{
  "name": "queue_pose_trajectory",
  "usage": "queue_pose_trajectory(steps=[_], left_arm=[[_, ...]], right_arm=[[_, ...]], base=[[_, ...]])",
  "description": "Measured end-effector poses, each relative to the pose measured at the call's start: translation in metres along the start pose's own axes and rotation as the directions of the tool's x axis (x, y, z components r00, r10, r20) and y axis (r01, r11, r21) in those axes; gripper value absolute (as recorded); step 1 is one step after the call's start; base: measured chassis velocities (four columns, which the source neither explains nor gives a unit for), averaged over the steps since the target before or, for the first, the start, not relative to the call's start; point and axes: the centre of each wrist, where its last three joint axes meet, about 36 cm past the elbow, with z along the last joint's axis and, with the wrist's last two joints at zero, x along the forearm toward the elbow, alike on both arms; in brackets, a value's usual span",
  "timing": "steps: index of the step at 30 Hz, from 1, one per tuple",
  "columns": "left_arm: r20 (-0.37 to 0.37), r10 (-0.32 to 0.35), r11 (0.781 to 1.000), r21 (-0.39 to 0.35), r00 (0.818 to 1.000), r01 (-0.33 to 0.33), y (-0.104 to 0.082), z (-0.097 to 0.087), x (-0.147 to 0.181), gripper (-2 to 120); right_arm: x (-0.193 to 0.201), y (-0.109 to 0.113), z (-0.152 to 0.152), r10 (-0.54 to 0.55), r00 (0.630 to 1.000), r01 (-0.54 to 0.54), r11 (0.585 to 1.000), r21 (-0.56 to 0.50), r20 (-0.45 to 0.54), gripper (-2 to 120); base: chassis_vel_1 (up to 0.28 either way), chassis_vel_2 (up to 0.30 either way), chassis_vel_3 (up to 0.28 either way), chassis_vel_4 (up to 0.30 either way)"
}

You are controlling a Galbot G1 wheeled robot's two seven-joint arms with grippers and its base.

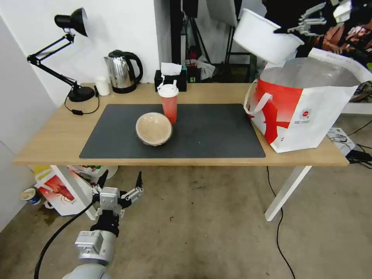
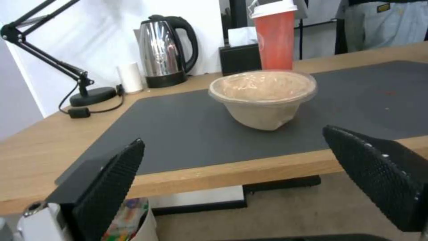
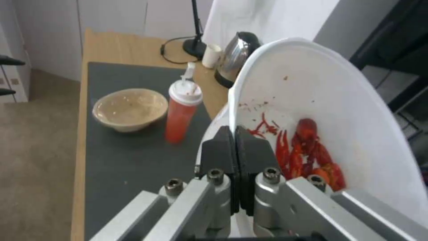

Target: Pick up the trash from the table and place it into the takeout bag.

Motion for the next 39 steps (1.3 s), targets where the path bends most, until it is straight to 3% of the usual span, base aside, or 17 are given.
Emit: queue_pose_trajectory(steps=[10,39], left_arm=[[0.000,0.000,1.000,0.000,1.000,0.000,0.000,0.000,0.000,100],[0.000,0.000,1.000,0.000,1.000,0.000,0.000,0.000,0.000,100]], right_arm=[[0.040,0.014,0.033,0.043,0.999,-0.044,0.998,-0.045,-0.010,0],[0.045,0.032,0.122,0.092,0.996,-0.093,0.980,-0.176,-0.009,0]], base=[[0.000,0.000,0.000,0.000],[0.000,0.000,0.000,0.000]])
